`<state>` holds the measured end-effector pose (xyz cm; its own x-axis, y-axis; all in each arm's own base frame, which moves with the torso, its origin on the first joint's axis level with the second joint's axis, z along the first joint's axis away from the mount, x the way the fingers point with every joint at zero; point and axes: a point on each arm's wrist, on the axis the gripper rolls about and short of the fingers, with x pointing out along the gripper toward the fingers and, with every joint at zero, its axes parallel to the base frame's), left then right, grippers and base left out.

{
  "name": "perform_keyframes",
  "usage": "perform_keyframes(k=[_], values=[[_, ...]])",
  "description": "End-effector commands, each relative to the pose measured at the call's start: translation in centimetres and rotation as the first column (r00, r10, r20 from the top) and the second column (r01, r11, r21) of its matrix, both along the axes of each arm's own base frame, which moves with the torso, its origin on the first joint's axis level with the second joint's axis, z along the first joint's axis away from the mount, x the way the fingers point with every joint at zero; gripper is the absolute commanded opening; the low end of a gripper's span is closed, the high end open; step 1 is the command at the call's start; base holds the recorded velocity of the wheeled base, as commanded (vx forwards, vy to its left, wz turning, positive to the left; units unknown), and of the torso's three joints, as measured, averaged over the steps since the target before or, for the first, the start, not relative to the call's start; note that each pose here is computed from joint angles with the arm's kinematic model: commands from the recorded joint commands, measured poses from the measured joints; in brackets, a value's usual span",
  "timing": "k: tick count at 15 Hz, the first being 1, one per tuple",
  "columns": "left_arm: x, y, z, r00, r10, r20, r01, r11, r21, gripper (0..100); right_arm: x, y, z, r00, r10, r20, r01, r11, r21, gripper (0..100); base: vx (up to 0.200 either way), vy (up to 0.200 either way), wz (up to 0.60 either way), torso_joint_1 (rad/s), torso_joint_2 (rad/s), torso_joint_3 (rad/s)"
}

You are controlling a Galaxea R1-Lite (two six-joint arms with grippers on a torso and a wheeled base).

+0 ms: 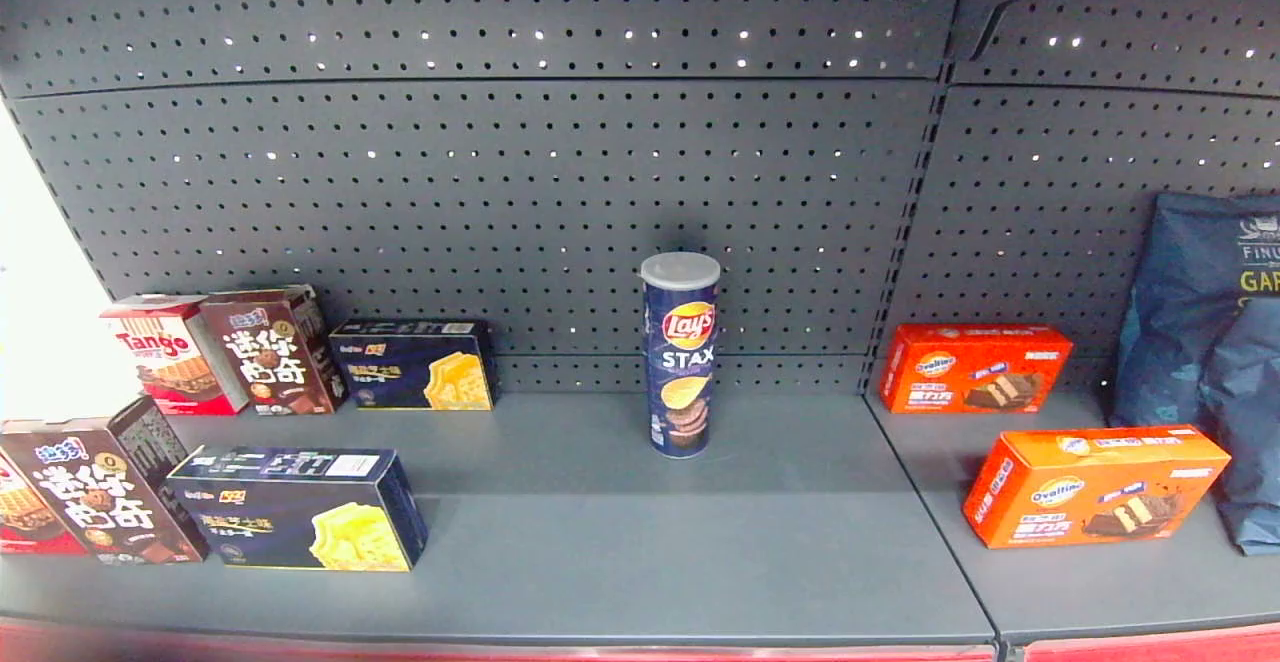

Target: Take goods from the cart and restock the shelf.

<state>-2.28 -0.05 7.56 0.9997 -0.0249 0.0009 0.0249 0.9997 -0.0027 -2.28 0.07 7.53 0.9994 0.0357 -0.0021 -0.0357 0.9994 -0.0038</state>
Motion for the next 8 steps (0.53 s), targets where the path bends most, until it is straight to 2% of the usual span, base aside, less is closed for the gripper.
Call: perform_keyframes(k=[1, 8], values=[[0.0, 0.0, 0.0, 1.0, 0.0, 0.001, 0.0, 1.0, 0.0, 100, 0.0, 0.0, 0.0, 1.0, 0.001, 0.001, -0.001, 1.0, -0.001, 100, 0.0, 0.0, 0.0, 0.0, 0.0, 0.0], [0.0, 0.0, 0.0, 1.0, 0.0, 0.001, 0.0, 1.0, 0.0, 100, -0.02, 0.0, 0.04, 1.0, 0.003, 0.002, -0.003, 1.0, -0.002, 100, 0.0, 0.0, 0.0, 0.0, 0.0, 0.0]])
